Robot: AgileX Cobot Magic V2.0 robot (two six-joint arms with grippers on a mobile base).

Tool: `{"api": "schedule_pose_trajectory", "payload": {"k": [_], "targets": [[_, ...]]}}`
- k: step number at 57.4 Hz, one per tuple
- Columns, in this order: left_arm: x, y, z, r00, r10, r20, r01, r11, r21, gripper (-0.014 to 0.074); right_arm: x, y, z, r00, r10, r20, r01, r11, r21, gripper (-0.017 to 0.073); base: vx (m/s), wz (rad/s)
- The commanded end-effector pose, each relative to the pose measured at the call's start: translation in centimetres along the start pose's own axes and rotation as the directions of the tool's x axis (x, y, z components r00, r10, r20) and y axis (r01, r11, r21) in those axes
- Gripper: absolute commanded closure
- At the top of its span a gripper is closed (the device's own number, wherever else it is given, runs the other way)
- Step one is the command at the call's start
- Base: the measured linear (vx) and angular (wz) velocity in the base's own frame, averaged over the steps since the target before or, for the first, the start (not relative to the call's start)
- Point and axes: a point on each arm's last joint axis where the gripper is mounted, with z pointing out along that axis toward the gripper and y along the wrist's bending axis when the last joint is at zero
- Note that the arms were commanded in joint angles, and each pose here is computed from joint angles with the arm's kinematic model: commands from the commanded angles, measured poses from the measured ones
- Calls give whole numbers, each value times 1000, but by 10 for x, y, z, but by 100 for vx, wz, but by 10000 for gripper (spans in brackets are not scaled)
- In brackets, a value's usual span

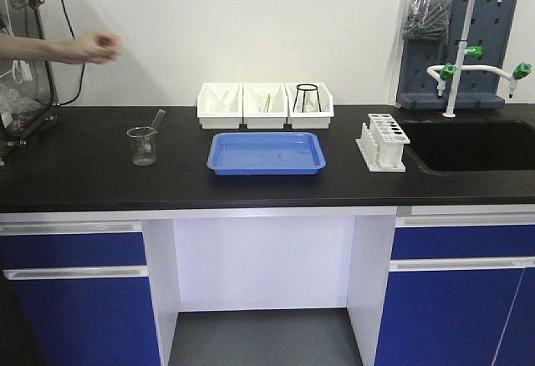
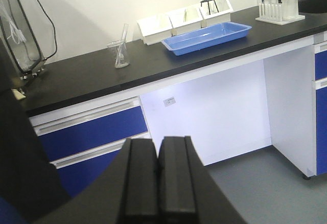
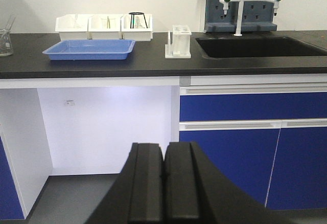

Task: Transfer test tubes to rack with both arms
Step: 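Drive the base forward toward the bench with the beaker and rack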

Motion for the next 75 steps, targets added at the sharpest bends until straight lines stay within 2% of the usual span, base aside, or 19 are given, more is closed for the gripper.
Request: {"api": "schedule_pose_trajectory", "payload": {"k": [1, 51, 75], "targets": [[2, 1, 1, 998, -19, 54, 20, 1000, -18, 614, -4, 0, 0, 997, -13, 79, 13, 1000, 0, 566, 0, 0], [2, 1, 1, 998, -19, 54, 20, 1000, -18, 614, -4, 0, 0, 997, -13, 79, 13, 1000, 0, 566, 1, 1], [2, 1, 1, 998, -19, 54, 20, 1000, -18, 614, -4, 0, 0, 997, -13, 79, 13, 1000, 0, 566, 15, -5]]}}
